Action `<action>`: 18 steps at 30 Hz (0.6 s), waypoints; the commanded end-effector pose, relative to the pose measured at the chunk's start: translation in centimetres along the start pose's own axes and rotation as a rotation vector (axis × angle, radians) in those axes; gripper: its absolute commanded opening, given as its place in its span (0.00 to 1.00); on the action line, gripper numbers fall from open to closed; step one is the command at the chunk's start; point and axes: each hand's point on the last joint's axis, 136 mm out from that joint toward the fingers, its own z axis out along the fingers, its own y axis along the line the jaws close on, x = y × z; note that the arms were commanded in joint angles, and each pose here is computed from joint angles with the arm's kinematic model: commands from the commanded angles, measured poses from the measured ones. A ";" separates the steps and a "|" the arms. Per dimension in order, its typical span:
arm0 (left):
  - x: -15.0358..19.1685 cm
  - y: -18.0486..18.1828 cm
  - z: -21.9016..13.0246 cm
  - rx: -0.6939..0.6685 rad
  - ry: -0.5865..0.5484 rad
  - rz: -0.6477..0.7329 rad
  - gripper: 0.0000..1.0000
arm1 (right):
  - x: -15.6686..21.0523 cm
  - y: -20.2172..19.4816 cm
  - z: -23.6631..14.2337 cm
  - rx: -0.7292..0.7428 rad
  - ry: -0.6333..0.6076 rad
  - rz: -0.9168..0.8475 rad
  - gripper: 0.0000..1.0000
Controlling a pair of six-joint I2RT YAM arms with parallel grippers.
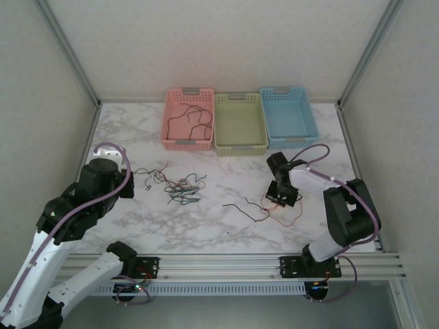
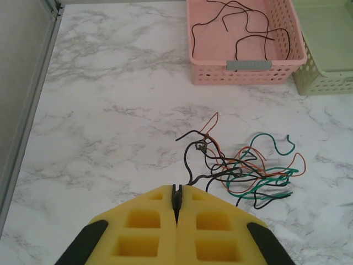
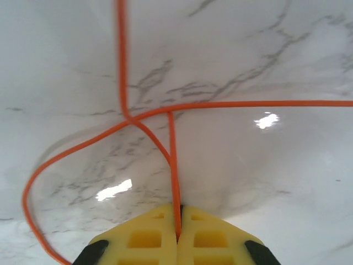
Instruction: Untangle the cables
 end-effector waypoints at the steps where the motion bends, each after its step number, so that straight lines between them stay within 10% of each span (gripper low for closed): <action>1: 0.5 0.2 0.0 -0.003 0.009 0.008 0.00 | -1.3 2.1 -2.4 -0.078 -0.077 -0.038 0.00; 18: 0.7 0.1 0.3 -0.003 0.010 0.010 0.00 | -6.0 12.3 -25.9 -0.527 -0.414 -0.189 0.00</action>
